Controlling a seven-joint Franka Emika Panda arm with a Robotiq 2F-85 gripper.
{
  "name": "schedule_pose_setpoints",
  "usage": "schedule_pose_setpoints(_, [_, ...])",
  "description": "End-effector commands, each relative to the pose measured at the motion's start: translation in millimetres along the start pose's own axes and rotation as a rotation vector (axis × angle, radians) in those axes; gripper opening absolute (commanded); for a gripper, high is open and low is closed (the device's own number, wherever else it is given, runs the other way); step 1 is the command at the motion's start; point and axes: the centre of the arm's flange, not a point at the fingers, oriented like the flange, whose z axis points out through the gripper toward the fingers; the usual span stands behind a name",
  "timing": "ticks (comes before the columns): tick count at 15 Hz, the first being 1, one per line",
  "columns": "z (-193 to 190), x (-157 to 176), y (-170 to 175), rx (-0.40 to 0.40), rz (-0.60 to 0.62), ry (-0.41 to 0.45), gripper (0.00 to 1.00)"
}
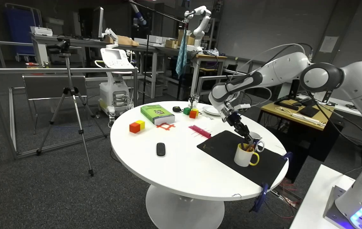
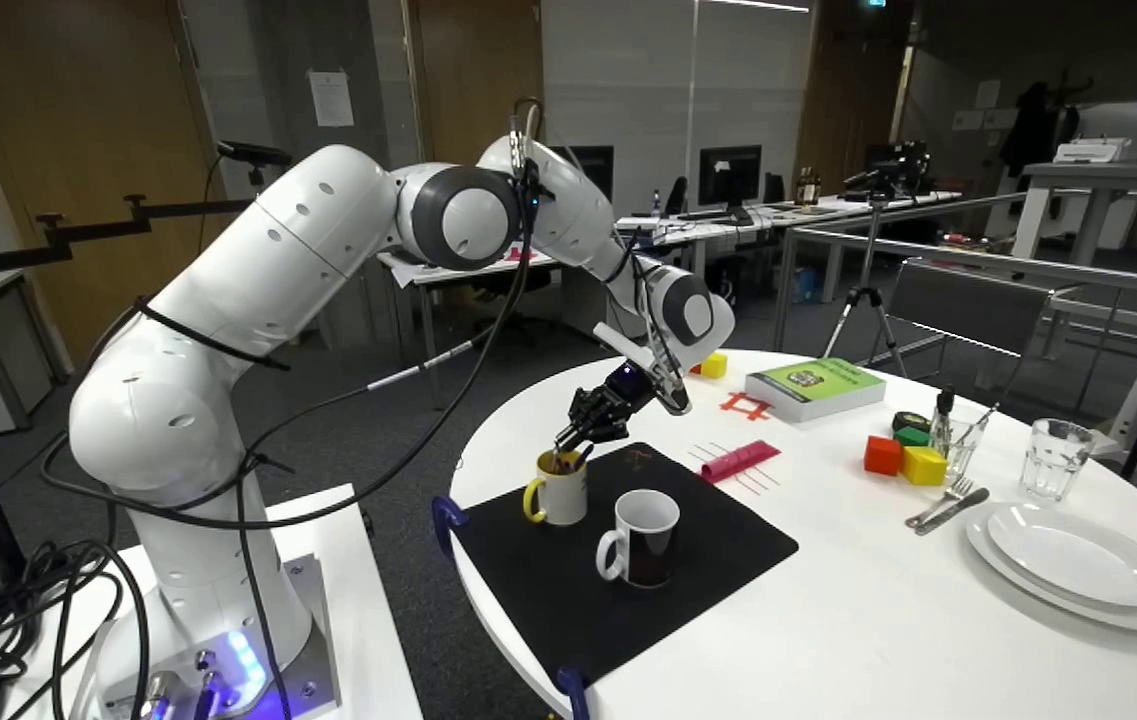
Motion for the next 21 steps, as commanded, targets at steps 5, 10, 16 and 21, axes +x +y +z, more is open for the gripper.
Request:
schedule_pose_setpoints(5, [-12.7,6.4,-2.2,-0.007,0.049,0.000,0.50])
schedule_pose_setpoints(10, [-34.3,-20.3,-4.7,0.002,0.090,0.133,0.87])
schedule_pose_setpoints(16, [-77.2,-76.7,-16.2,0.009,0.114,0.362,1.00])
schedule_pose_setpoints(21, [-105.9,-141.0,-27.5,0.006,0.116,0.521,1.00])
